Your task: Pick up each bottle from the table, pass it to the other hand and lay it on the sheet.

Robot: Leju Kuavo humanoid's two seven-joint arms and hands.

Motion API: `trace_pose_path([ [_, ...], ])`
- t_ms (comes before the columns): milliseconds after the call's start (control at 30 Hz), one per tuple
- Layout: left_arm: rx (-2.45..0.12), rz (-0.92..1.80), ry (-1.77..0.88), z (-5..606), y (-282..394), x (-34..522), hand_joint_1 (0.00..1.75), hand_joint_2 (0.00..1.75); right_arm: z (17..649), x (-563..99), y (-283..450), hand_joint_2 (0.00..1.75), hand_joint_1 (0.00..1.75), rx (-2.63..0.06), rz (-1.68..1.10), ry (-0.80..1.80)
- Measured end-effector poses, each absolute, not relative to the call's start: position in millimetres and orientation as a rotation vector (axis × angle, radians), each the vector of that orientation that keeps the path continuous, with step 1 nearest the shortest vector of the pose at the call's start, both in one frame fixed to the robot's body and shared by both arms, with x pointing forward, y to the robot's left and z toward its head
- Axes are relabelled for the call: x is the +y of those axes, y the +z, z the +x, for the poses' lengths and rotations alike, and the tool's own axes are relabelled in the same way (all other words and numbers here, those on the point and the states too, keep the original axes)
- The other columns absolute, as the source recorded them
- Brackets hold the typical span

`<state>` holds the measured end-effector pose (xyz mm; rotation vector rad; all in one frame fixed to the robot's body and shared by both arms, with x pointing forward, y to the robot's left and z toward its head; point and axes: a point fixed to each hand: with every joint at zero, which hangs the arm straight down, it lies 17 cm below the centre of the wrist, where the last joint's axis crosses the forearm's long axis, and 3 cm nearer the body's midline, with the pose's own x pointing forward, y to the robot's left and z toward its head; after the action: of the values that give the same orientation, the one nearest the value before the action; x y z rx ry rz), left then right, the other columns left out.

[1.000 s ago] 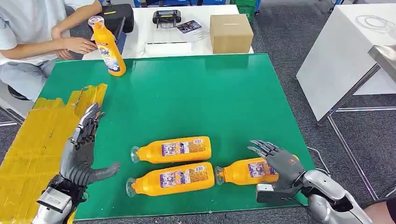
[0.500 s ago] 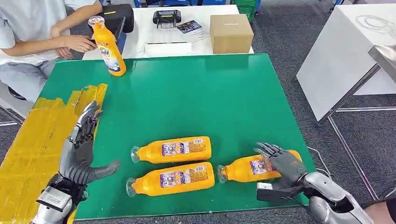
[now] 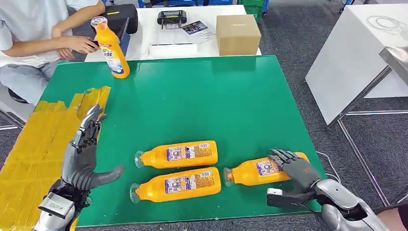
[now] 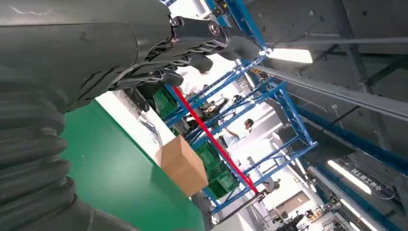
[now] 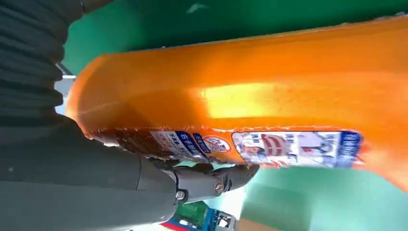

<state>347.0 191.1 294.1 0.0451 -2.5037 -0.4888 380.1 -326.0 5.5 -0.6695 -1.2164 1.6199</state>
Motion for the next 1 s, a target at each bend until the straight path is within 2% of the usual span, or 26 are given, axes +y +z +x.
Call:
trace_pose_path([
  [333, -2.511, 0.072, -0.481, 347.1, 294.9, 190.3, 0.0, 1.75, 388.1, -356.4, -7.3, 1.75, 0.0, -1.079, -0.791, 1.657],
  [367, -2.513, 0.079, -0.474, 347.5, 295.4, 191.0, 0.0, 1.75, 391.0, -363.2, -8.7, 1.75, 0.21, -1.051, -0.816, 1.659],
  [400, -2.513, 0.081, -0.472, 347.5, 295.4, 190.9, 0.0, 1.75, 392.6, -367.5, -9.5, 1.75, 1.75, -1.035, -0.833, 1.661],
  [1000, -2.505, 0.148, -0.476, 350.1, 287.6, 188.9, 0.0, 1.75, 404.7, -392.4, -23.2, 1.75, 1.75, -0.942, -0.895, 1.647],
])
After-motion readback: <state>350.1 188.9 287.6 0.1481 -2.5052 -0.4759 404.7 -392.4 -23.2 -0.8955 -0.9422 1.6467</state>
